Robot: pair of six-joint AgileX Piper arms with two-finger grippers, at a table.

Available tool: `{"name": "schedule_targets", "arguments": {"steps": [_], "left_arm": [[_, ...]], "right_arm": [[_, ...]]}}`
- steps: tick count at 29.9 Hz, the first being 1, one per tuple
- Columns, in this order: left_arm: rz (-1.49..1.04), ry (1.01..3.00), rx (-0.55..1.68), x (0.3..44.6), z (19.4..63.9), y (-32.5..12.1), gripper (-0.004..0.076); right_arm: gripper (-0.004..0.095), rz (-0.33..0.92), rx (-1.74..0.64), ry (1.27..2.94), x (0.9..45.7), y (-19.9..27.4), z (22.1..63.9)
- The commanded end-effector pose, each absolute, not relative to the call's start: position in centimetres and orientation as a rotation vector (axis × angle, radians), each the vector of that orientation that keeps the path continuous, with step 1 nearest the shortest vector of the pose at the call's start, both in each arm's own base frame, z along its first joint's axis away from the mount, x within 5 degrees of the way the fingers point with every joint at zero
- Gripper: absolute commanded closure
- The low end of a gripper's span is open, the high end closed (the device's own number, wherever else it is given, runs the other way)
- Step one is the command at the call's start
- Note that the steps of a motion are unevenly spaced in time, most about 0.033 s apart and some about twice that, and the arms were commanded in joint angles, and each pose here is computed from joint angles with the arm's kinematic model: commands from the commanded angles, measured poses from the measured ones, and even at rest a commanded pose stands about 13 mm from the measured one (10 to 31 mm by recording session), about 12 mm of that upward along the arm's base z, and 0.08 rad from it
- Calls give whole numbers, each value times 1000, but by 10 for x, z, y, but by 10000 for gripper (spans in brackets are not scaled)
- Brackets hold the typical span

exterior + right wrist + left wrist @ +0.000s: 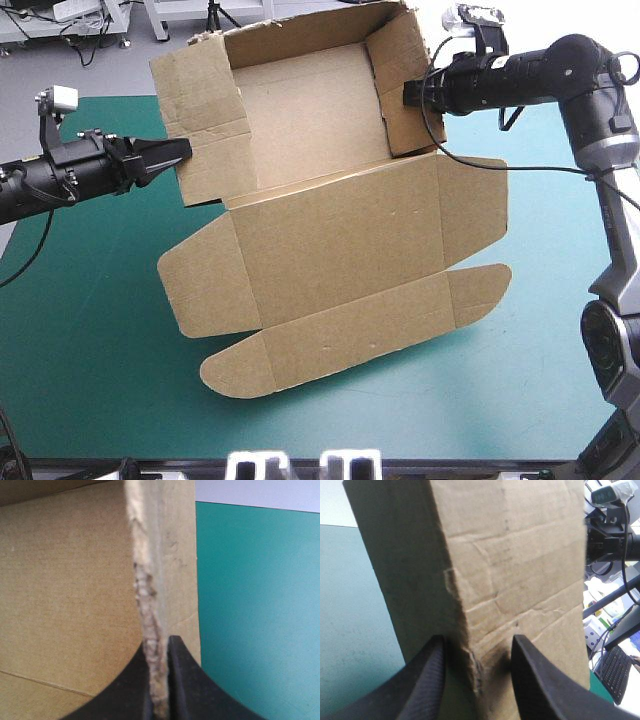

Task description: Fold the box

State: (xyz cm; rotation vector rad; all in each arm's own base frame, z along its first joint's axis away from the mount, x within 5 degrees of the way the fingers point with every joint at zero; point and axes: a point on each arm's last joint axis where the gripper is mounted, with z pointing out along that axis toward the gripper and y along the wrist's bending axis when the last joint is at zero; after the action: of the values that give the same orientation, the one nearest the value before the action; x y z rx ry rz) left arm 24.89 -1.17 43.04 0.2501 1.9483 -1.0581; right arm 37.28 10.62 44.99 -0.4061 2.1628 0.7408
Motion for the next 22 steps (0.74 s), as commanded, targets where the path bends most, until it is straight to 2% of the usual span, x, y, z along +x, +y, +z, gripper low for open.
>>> {"name": "schedule_targets", "arguments": {"steps": [1, 4, 13, 22], "left_arm": [[-1120, 1888, 318, 235, 447, -20, 417], [-1124, 1881, 313, 235, 448, -20, 417], [-1100, 1949, 300, 234, 443, -19, 417], [-976, 2117, 232, 236, 429, -12, 417]], "right_arm": [[924, 834, -381, 2001, 354, 109, 486], [924, 812, -425, 2008, 352, 118, 484], [920, 640, -508, 2032, 343, 155, 478], [920, 651, -528, 2037, 335, 173, 478]]}}
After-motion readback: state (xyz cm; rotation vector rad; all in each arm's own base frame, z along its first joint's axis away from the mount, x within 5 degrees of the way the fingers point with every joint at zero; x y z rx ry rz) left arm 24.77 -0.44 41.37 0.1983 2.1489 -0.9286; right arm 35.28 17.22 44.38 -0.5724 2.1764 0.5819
